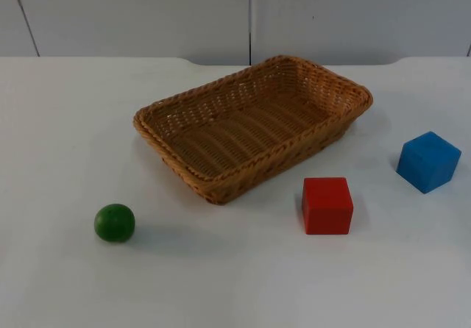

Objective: Place all geometric objects except the red cube into the basket.

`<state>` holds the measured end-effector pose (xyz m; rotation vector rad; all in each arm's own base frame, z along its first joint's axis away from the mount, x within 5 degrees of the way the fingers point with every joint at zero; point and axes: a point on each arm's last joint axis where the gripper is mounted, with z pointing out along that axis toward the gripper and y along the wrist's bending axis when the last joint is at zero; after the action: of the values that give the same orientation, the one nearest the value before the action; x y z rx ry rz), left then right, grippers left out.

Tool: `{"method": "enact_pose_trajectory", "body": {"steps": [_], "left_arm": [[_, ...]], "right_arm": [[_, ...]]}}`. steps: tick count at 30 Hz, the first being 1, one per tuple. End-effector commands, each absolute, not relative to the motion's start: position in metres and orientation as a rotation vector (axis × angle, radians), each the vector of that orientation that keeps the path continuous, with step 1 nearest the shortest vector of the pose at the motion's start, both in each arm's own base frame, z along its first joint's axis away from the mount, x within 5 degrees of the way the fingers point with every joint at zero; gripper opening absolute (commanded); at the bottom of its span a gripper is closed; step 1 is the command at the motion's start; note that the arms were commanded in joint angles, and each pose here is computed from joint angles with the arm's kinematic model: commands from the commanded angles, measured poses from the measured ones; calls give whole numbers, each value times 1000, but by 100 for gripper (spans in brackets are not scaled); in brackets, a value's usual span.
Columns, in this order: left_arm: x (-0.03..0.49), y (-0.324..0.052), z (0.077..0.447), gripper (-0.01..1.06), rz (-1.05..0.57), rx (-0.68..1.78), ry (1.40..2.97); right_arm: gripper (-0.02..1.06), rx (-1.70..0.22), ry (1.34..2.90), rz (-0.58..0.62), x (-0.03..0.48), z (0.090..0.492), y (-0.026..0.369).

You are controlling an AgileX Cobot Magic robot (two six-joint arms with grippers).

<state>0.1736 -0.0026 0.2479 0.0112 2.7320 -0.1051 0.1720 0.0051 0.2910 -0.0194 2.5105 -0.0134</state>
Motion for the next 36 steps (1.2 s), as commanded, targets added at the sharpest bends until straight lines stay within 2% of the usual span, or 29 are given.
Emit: {"method": "enact_pose_trajectory", "body": {"steps": [1, 5, 10, 16, 23, 28, 36], "left_arm": [[186, -10, 240, 105, -137, 50, 2746], [200, -22, 223, 105, -148, 124, 2784], [229, -46, 193, 105, -135, 290, 2907], [261, -66, 166, 105, -112, 385, 2939], [288, -82, 152, 105, -113, 434, 2949], [308, -101, 145, 105, -112, 501, 2897], [325, -109, 122, 105, -113, 504, 2890]], "right_arm": [[105, -13, 2495, -11, 173, 293, 5], [105, -13, 2491, -10, 173, 293, 5], [105, -13, 2491, -10, 173, 293, 5], [105, -13, 2489, -10, 174, 293, 5], [105, -13, 2483, -10, 174, 294, 5], [105, -13, 2481, -10, 174, 294, 5], [105, -13, 2478, -9, 174, 294, 5]]}}
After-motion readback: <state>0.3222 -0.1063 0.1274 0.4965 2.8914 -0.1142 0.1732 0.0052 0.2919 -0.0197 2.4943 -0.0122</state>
